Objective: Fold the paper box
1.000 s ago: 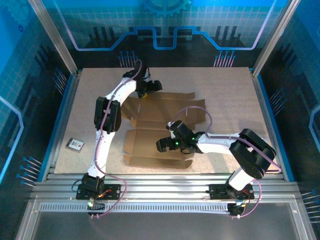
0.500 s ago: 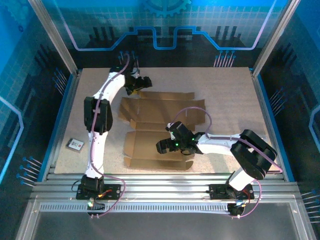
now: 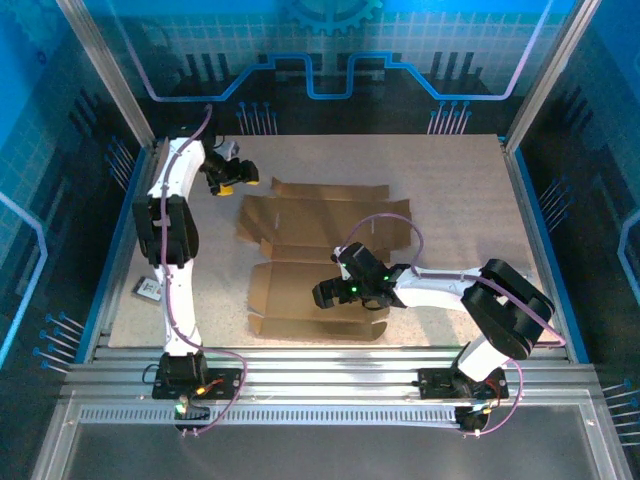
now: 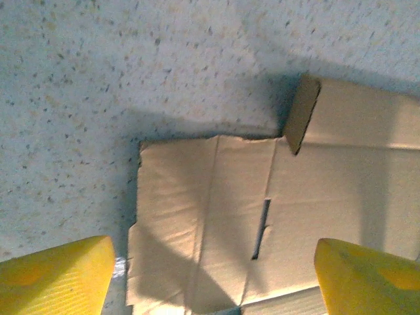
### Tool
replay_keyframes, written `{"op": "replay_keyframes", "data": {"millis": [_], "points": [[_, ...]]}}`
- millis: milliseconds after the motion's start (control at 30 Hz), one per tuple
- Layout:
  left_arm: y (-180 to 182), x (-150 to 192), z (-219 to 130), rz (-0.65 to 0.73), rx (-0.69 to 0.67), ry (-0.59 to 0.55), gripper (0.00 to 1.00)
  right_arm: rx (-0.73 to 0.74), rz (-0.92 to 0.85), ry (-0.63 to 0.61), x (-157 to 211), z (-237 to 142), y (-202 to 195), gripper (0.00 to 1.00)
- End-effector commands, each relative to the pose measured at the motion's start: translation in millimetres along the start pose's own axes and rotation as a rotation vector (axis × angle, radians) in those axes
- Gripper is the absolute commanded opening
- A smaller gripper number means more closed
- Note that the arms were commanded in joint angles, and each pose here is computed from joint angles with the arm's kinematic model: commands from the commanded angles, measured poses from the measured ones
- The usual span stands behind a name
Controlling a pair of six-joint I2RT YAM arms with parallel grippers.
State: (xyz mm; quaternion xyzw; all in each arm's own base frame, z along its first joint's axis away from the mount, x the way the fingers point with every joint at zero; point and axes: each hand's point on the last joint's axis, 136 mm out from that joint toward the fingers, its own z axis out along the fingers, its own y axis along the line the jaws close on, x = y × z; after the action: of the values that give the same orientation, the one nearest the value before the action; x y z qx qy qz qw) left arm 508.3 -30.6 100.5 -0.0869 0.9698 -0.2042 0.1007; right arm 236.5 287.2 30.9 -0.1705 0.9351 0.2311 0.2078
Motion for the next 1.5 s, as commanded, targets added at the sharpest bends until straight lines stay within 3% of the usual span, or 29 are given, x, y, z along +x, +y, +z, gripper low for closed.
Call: {"op": "replay_keyframes", "data": {"millis": [0,233,467,567,900,1067,1167,1300,1467], "points": [[9.6,14.6,13.4,0.026,0.010,0.077,0.78,0.066,0.021,0.225,62.1,3.6,-19.2,1.00],[20.7,17.2,39.1,0.016,0.010,0.124,0.68,0.063,0.014,0.234,63.1,5.3,-18.6,1.00],[20.1,18.2,56.4,0.024,0.055,0.166,0.64,0.077,0.015,0.247,67.3,5.8,-22.6,1.00],[16.1,17.6,58.7,0.026,0.084,0.168,0.52,0.087,0.014,0.253,69.1,6.6,-24.8,1.00],[0.1,20.2,53.3,0.043,0.136,0.181,0.34,0.087,0.019,0.268,70.7,13.5,-23.9,1.00],[-10.0,20.6,48.2,0.064,0.138,0.170,0.16,0.087,0.024,0.258,68.4,12.0,-22.9,0.99],[-23.4,19.5,41.5,0.102,0.135,0.131,0.10,0.071,0.028,0.241,63.0,8.7,-18.5,0.98],[-48.5,19.1,29.9,0.146,0.160,0.050,0.05,0.010,0.020,0.200,48.4,-2.2,-2.5,0.91],[-68.6,15.2,10.4,0.170,0.178,-0.080,0.05,-0.073,0.027,0.158,36.3,-14.9,21.2,0.70]]}}
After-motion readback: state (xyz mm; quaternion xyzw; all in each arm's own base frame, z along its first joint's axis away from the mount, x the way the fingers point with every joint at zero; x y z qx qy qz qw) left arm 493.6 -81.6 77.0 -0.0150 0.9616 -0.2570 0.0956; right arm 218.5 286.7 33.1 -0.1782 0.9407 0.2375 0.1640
